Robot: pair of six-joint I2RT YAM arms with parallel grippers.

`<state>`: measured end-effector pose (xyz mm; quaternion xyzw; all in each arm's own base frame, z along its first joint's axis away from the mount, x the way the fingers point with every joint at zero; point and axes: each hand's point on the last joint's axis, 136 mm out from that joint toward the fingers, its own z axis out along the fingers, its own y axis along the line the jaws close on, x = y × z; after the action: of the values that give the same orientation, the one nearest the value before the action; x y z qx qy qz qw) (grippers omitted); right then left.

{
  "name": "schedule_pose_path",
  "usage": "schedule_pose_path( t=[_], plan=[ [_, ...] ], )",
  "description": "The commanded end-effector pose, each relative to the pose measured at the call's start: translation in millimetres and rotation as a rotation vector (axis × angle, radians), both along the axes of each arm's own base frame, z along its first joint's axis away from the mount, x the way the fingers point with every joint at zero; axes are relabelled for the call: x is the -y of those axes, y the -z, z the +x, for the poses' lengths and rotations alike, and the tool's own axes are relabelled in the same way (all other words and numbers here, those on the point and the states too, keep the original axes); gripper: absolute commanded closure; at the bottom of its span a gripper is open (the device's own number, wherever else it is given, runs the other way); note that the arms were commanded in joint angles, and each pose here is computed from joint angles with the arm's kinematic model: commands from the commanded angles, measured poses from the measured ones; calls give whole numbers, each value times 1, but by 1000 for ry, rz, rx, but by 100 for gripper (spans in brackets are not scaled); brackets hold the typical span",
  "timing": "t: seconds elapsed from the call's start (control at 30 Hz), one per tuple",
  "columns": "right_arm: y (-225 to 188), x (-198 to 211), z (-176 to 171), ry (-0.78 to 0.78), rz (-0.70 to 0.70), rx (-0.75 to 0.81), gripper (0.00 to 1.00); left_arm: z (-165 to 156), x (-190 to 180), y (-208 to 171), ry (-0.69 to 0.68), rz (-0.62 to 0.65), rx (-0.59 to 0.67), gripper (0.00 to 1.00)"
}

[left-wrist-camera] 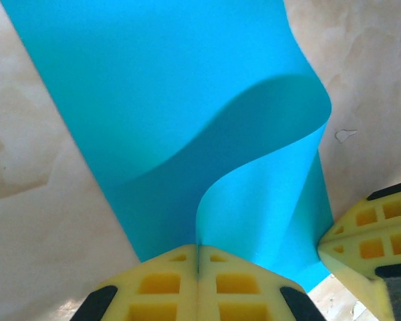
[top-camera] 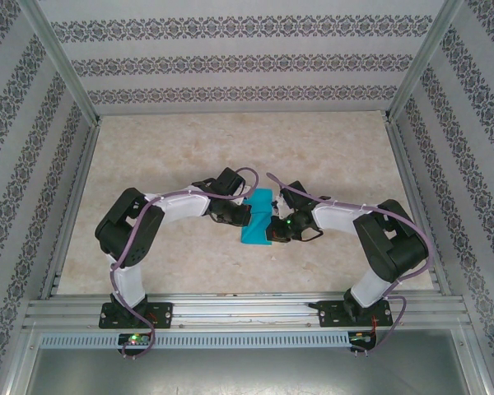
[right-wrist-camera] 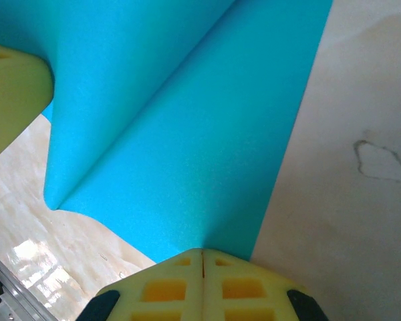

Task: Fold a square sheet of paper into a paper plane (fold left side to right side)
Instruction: Fold the triangle a second time at the center of the table.

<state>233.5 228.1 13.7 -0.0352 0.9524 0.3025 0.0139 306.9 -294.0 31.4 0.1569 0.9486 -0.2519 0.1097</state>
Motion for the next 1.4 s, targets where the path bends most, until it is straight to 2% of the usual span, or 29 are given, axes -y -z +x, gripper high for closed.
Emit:
schedule_pose_path(
  t=[0.0, 0.7, 0.87, 1.03, 1.17, 1.37],
  plan=[
    [17, 17, -9, 12, -88, -49, 100, 5, -9, 5, 0, 43, 1, 100],
    [13, 14, -6, 15, -70, -47, 100, 7, -8, 18, 1, 52, -10, 100],
    [-7, 5, 4, 34, 29, -16, 100, 3, -11, 26, 7, 66, -29, 100],
    [-42, -3, 20, 74, 172, 47, 100, 0, -12, 29, 6, 69, -42, 100],
    [-53, -20, 32, 107, 289, 76, 100, -1, -13, 30, 4, 68, -44, 100],
    [-47, -39, 48, 138, 297, 112, 100, -1, -12, 30, 0, 61, -47, 100]
  ],
)
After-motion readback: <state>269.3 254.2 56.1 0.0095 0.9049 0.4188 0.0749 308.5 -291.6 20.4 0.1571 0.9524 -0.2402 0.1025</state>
